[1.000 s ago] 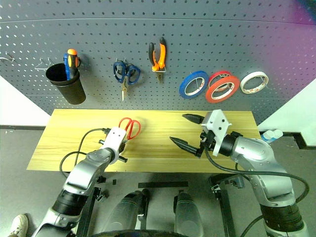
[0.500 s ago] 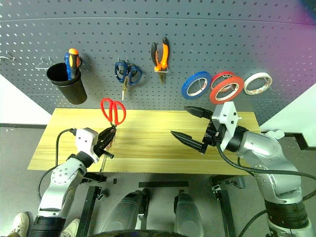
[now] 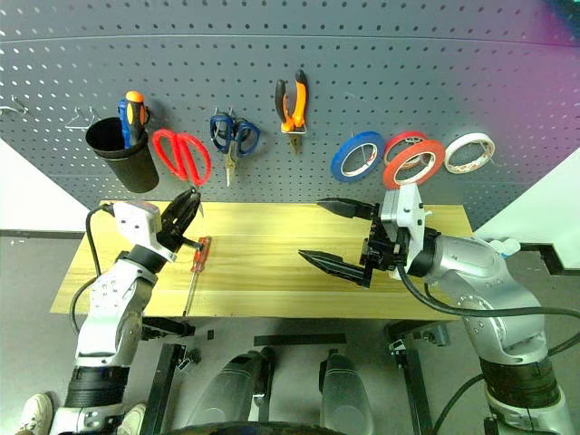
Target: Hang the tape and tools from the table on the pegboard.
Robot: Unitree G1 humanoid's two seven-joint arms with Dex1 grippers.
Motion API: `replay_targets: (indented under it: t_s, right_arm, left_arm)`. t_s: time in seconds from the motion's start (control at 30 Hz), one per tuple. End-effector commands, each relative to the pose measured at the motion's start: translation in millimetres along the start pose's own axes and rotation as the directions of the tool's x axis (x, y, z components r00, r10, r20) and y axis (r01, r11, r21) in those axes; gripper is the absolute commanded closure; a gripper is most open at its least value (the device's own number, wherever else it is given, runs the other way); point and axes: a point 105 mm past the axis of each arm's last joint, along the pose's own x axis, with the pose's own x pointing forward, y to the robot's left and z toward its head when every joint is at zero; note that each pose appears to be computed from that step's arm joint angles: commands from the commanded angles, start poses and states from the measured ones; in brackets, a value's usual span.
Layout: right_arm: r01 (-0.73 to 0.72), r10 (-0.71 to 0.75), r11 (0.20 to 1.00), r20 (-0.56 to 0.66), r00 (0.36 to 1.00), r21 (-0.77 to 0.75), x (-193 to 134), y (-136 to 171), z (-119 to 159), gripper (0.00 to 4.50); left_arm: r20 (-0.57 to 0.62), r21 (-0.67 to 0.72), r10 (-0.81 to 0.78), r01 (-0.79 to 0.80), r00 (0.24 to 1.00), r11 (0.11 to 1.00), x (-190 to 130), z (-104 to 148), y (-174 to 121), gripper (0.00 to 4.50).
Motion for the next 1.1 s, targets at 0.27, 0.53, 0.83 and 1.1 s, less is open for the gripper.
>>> replay_targets:
  t_s: [0.27,0.53,0.83,1.1]
  right_arm:
    - [-0.015,0.001,0.996,0.152,0.988,0.092,5,-3,24,0.00]
    - [-0.002,-0.011,0.996,0.146,0.989,0.085,6,1,23,0.00]
    - [0.015,-0.024,0.997,0.128,0.991,0.075,5,3,20,0.00]
    - [0.066,-0.070,0.997,0.075,0.995,0.044,3,-4,6,0.00]
  left_arm:
    - [0.069,0.061,-0.015,0.011,0.998,0.998,26,10,-1,4.24]
    - [0.053,0.088,0.018,-0.022,0.998,0.996,43,-2,-4,4.24]
    - [-0.029,0.132,0.027,-0.023,0.999,0.991,57,-23,-5,4.24]
    - [-0.076,0.164,0.051,-0.038,0.996,0.986,64,-34,-2,4.24]
